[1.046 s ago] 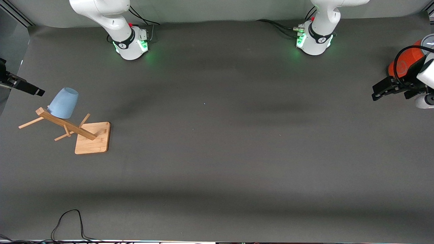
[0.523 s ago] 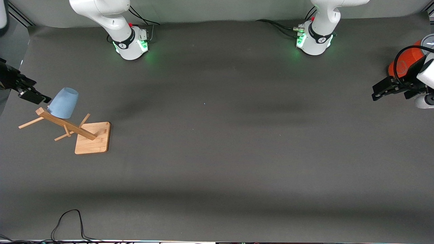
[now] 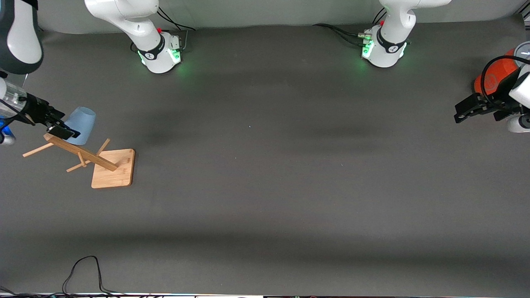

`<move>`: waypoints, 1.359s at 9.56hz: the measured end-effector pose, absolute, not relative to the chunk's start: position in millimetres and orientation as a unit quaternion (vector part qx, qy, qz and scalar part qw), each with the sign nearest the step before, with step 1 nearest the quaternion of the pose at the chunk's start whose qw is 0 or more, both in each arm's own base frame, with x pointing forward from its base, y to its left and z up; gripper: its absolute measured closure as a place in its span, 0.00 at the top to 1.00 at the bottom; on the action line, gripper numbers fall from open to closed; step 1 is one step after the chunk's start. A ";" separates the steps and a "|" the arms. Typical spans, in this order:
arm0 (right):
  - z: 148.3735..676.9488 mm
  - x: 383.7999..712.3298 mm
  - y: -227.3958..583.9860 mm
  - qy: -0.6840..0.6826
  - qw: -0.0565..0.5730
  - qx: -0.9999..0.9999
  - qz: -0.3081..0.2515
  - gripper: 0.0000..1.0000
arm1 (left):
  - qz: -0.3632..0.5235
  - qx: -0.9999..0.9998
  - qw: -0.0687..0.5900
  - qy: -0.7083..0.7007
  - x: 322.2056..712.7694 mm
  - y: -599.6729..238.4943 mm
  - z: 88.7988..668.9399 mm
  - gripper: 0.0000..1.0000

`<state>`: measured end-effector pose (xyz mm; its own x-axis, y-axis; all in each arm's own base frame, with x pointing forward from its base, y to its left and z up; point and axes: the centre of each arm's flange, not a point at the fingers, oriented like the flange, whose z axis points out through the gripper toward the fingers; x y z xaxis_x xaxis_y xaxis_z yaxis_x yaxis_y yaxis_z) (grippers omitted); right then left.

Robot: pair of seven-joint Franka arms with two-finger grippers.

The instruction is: Rotate and upright cup with both arms

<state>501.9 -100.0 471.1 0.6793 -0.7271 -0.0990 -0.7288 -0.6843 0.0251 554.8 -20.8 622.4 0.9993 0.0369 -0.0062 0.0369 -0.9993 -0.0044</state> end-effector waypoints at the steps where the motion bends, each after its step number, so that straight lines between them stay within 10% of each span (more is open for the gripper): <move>1: 465.1 501.1 -99.2 0.399 0.012 -0.916 0.049 1.00 | 0.003 -1.000 0.002 -0.019 554.8 -20.7 622.4 1.00; 13: 472.9 483.6 -93.7 0.397 0.025 -0.917 0.044 0.81 | 0.004 -1.000 0.002 -0.020 555.4 -19.7 621.1 1.00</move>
<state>483.6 -93.7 472.9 0.6815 -0.7249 -0.1005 -0.7293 -0.6841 -0.0105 555.4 -19.7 621.1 0.9992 0.0390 -0.0086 0.0390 -0.9992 -0.0045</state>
